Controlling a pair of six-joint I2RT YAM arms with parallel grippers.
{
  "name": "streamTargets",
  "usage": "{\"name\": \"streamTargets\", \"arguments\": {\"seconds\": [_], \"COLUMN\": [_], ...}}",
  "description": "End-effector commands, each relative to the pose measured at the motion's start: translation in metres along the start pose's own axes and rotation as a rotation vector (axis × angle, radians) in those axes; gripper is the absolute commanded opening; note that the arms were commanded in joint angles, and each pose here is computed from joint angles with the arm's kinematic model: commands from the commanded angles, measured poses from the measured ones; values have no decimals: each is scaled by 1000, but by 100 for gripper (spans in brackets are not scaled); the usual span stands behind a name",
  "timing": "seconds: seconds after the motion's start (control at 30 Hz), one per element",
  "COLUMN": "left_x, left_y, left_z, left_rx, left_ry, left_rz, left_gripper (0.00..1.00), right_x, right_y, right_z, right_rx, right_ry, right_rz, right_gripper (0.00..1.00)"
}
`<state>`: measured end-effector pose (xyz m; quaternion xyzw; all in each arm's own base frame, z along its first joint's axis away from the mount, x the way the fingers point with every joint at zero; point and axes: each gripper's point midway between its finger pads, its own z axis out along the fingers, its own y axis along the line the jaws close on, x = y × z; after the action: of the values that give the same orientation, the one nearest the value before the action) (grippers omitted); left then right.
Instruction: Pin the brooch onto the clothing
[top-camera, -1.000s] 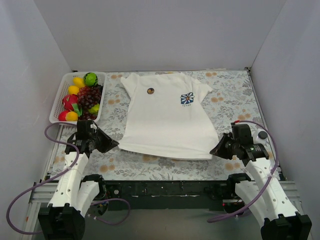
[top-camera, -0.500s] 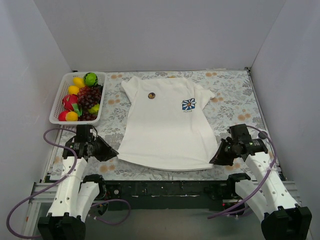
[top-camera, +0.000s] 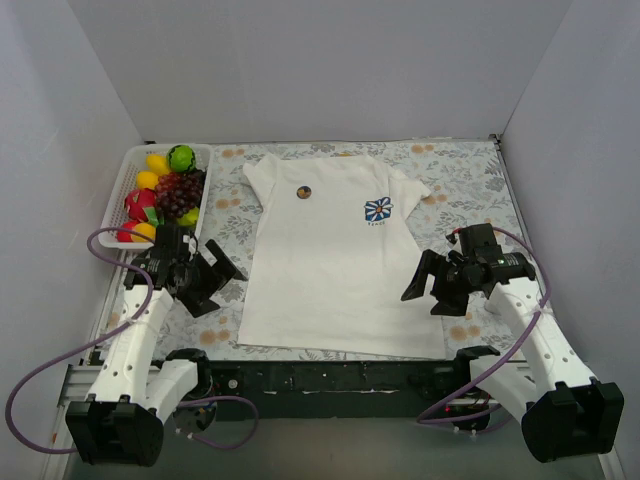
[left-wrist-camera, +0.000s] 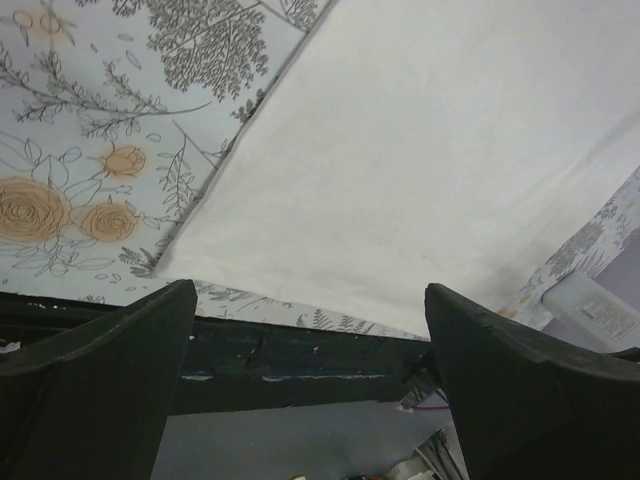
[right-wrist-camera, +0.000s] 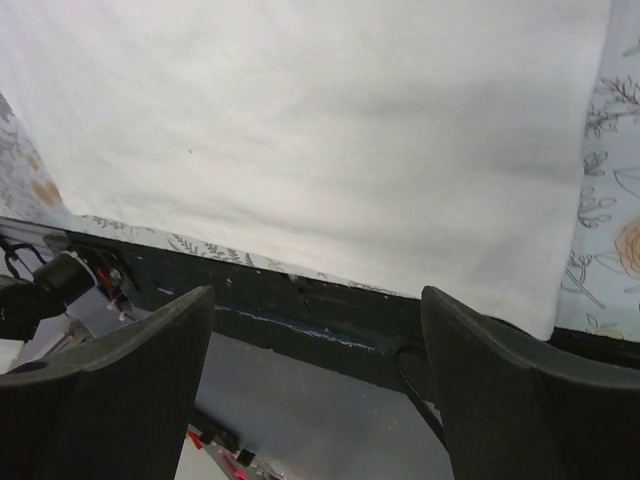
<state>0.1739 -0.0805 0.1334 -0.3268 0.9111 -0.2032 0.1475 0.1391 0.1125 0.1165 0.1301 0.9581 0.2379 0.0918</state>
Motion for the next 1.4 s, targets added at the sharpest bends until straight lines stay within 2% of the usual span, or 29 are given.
{"name": "streamTargets", "arguments": {"seconds": [0.0,0.17,0.2,0.27,0.3,0.37,0.4,0.43,0.47,0.5,0.53,0.6,0.63,0.67,0.73,0.77,0.8,0.87,0.9,0.97,1.2,1.37], "left_x": [-49,-103,-110,-133,-139,-160,-166,-171,-184,-188,-203,-211,-213,-227,-235,-237,-253,-259,-271,-274,-284,-288], "left_y": [-39,-70,-72,-95,-99,-120,-122,-128,-150,-151,-175,-196,-194,-220,-233,-229,-248,-246,-258,-259,-265,-274], "left_z": [-3,14,27,27,40,45,61,69,67,89,84,99,125,120,133,159,150,177,173,195,220,230], "left_rx": [65,57,36,72,68,88,72,67,106,82,120,114,74,86,68,13,26,-30,-22,-36,-59,-41], "left_ry": [-147,-234,-212,-264,-244,-291,-267,-267,-300,-267,-312,-324,-289,-340,-347,-329,-388,-378,-423,-421,-496,-538], "left_rz": [71,164,182,215,236,260,273,276,296,296,313,348,364,388,423,433,441,462,465,483,505,516], "left_gripper": [98,98,97,93,86,78,64,60,58,46,41,35,34,35,38,39,41,46,46,48,53,52], "right_x": [-42,-80,-86,-103,-111,-125,-131,-140,-145,-151,-158,-165,-167,-169,-171,-170,-169,-162,-162,-154,-140,-135], "right_y": [31,41,42,41,44,47,49,49,51,52,53,55,52,55,57,58,58,57,58,57,52,48], "right_z": [5,19,20,29,29,38,39,46,49,50,58,64,73,76,85,87,90,96,97,101,107,109], "right_rx": [-125,-130,-119,-92,-81,-76,-65,-58,-57,-51,-53,-41,-33,-43,-47,-46,-43,-49,-52,-54,-57,-54], "right_ry": [-112,-174,-186,-207,-219,-238,-246,-259,-266,-277,-279,-273,-251,-247,-223,-211,-203,-179,-180,-161,-133,-129], "right_rz": [-62,-107,-132,-162,-171,-202,-211,-223,-232,-234,-246,-253,-250,-259,-263,-273,-275,-275,-277,-277,-268,-261], "right_gripper": [90,90,90,90,90,90,90,90,90,90,90,90,90,89,89,89,89,89,89,89,88,88]}}
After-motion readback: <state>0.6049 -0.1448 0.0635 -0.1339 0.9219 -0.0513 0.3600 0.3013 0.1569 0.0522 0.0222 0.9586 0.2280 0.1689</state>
